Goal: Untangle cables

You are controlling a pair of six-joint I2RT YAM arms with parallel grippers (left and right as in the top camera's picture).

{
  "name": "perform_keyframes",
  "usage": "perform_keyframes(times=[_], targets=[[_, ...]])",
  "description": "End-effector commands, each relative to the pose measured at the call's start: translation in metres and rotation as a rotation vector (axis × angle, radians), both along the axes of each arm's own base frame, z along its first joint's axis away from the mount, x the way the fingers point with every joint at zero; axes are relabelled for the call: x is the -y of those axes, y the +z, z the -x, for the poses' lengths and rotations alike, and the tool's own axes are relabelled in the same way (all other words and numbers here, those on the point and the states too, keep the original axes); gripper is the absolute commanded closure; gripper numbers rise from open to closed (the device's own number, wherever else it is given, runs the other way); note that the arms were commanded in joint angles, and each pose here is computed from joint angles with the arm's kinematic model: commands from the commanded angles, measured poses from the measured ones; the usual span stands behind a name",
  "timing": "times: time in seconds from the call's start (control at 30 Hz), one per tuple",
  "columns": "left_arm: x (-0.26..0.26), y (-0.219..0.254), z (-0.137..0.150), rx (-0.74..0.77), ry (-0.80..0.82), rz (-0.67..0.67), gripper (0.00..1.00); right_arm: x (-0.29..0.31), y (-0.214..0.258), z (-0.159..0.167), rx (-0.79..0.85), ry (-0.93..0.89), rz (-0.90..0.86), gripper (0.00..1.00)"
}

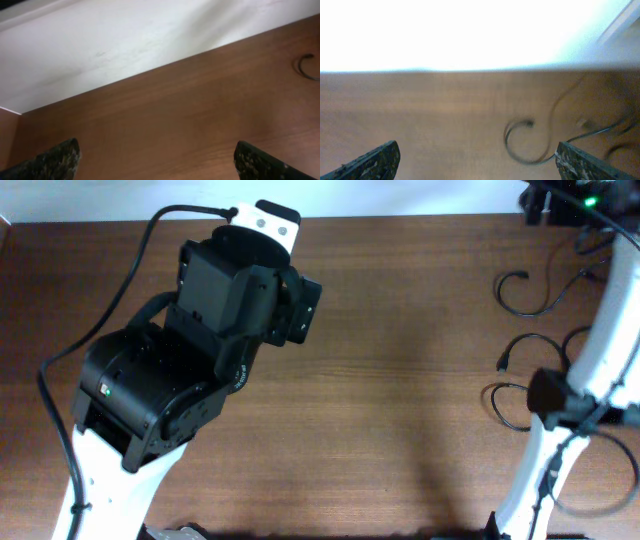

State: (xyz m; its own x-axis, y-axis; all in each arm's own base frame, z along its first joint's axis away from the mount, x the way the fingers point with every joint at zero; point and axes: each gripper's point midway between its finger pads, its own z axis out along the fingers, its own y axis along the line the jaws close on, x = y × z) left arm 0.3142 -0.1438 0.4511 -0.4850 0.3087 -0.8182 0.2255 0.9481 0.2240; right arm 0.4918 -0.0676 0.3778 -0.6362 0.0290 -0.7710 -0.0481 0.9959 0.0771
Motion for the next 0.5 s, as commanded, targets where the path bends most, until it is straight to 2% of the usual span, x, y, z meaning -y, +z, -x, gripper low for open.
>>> perform_keyframes(times=[0.0, 0.17, 0.23, 0.37, 0.47], targets=[[-0.012, 0.004, -0.004, 0.028, 0.056, -0.045, 0.01, -0.021, 0.13, 0.096, 0.302, 0.009, 0.093, 0.01], [-0.017, 0.005, -0.005, 0.037, 0.079, -0.06, 0.01, -0.047, 0.194, 0.187, 0.479, 0.03, 0.12, 0.01], [-0.017, 0.005, -0.005, 0.037, 0.078, -0.06, 0.01, -0.051, 0.212, 0.209, 0.541, 0.038, 0.165, 0.02], [-0.017, 0.004, -0.004, 0.032, 0.078, -0.064, 0.01, -0.056, 0.27, 0.215, 0.781, 0.061, 0.248, 0.01], [-0.018, 0.002, -0.003, 0.026, 0.077, -0.067, 0.01, -0.074, 0.314, 0.202, 0.981, 0.183, 0.27, 0.01]])
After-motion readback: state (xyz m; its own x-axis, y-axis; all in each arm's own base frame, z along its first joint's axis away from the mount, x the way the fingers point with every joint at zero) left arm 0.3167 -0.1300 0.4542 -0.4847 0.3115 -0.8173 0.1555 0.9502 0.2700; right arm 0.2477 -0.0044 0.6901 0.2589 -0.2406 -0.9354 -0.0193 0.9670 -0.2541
